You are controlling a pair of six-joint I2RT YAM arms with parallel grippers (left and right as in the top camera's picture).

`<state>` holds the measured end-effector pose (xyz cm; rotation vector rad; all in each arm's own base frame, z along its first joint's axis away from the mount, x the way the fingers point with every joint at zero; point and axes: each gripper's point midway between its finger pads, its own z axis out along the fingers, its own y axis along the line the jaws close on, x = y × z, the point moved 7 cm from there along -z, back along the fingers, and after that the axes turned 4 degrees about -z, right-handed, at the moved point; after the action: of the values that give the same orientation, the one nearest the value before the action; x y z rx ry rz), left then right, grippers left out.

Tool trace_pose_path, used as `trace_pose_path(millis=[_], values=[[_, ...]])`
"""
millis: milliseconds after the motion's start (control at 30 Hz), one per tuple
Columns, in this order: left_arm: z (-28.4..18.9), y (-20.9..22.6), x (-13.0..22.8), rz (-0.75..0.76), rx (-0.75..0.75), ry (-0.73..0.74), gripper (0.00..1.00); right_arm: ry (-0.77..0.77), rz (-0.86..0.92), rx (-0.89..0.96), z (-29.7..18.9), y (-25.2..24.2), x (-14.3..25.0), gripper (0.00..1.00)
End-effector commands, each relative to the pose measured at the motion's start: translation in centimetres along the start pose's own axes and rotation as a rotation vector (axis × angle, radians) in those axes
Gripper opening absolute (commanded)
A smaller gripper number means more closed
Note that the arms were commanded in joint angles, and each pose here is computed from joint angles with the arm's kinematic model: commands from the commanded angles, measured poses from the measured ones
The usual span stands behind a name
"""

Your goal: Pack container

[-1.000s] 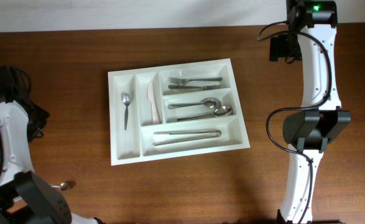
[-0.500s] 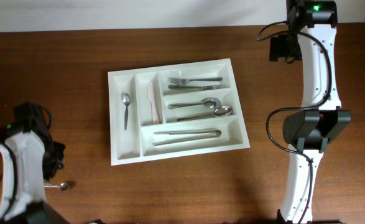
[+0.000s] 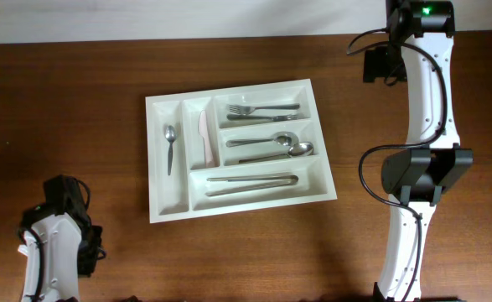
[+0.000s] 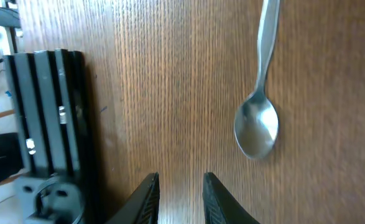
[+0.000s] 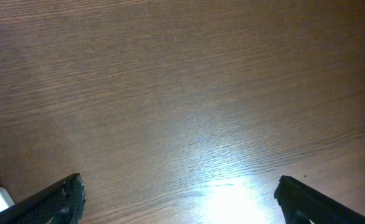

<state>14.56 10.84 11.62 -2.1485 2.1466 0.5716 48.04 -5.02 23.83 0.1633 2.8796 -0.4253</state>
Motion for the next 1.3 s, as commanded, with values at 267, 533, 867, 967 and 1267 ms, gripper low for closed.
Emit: trace_pose_path(millis=[267, 533, 867, 967, 1267], values=[[0.6, -3.0, -1.6, 0.278, 0.161, -0.153, 0.37, -0.044, 0.022, 0.02, -1.7, -0.6, -0.1, 0.99], [1.5, -3.2, -0.4, 0.382, 0.201, -0.099, 0.37, -0.044, 0.022, 0.021, -1.7, -0.6, -0.1, 0.99], [2.5, -3.3, 1.1, 0.604, 0.254, -0.049, 0.33, -0.044, 0.022, 0.021, -1.7, -0.6, -0.1, 0.99], [2.5, -3.3, 1.1, 0.66, 0.256, -0.053, 0.33, -0.044, 0.022, 0.02, -1.7, -0.6, -0.1, 0.99], [2.6, -3.3, 1.1, 0.725, 0.254, -0.061, 0.54, -0.044, 0.022, 0.02, -1.7, -0.6, -0.1, 0.99]])
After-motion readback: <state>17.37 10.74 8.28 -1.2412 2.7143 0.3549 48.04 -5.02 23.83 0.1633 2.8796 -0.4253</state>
